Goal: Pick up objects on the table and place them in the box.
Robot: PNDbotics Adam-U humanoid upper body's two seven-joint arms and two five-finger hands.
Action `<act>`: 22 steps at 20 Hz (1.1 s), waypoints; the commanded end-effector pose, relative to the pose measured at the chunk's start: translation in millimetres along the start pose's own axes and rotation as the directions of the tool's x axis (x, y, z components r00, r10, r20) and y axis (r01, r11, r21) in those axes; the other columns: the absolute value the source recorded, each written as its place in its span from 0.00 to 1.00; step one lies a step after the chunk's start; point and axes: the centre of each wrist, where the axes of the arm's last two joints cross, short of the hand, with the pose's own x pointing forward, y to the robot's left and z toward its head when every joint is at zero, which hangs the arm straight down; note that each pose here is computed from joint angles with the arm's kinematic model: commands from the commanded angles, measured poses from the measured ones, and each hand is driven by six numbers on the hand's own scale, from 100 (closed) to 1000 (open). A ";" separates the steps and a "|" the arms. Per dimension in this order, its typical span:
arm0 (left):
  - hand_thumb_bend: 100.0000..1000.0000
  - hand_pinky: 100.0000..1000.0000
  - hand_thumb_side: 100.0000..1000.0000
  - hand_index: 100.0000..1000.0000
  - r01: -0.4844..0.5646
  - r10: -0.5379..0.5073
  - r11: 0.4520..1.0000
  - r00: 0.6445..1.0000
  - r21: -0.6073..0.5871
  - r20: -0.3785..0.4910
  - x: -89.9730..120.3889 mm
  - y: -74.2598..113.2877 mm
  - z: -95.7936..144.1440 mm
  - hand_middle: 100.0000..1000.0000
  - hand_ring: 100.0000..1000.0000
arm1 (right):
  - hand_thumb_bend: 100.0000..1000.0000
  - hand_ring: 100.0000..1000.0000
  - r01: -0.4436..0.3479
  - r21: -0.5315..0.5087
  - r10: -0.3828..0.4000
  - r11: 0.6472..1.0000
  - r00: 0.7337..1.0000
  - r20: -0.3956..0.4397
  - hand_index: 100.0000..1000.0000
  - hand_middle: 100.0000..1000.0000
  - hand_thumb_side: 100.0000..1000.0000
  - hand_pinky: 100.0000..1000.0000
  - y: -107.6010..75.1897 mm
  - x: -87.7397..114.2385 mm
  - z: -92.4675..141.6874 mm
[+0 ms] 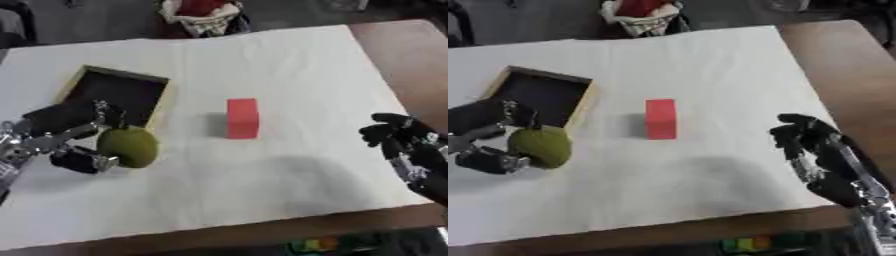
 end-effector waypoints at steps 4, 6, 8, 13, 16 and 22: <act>0.00 0.56 0.07 0.47 0.056 -0.033 0.995 0.965 0.082 -0.260 -49.4 28.0 21.4 0.48 0.49 | 0.00 0.75 -0.024 -0.001 0.024 1.000 1.000 0.003 0.82 0.46 0.41 0.74 -6.2 3.2 0.5; 0.00 0.56 0.09 0.48 0.053 -0.015 0.993 0.943 0.108 -0.332 -65.3 27.8 24.5 0.48 0.49 | 0.00 0.75 -0.024 -0.001 0.024 1.000 1.000 0.001 0.82 0.46 0.41 0.74 -6.0 2.9 0.8; 0.00 0.56 0.08 0.48 0.056 0.002 0.990 0.915 0.133 -0.403 -80.4 26.9 26.7 0.48 0.49 | 0.00 0.75 -0.022 0.001 0.022 1.000 1.000 0.001 0.82 0.46 0.41 0.74 -5.6 2.7 0.8; 0.00 0.56 0.08 0.48 0.076 0.024 0.985 0.832 0.155 -0.554 -111.9 16.6 28.9 0.48 0.49 | 0.00 0.74 -0.020 0.002 0.020 1.000 1.000 -0.001 0.82 0.46 0.41 0.74 -5.1 2.1 1.5; 0.01 0.55 0.08 0.49 0.068 0.038 0.986 0.798 0.153 -0.601 -123.7 6.0 26.2 0.48 0.49 | 0.00 0.74 -0.017 0.003 0.017 1.000 1.000 0.000 0.82 0.46 0.41 0.74 -4.5 1.9 1.3; 0.08 0.56 0.08 0.53 0.044 0.047 0.991 0.773 0.127 -0.633 -134.5 -17.7 17.1 0.52 0.51 | 0.00 0.74 -0.014 0.005 0.014 1.000 1.000 0.003 0.82 0.46 0.41 0.74 -3.8 2.1 0.5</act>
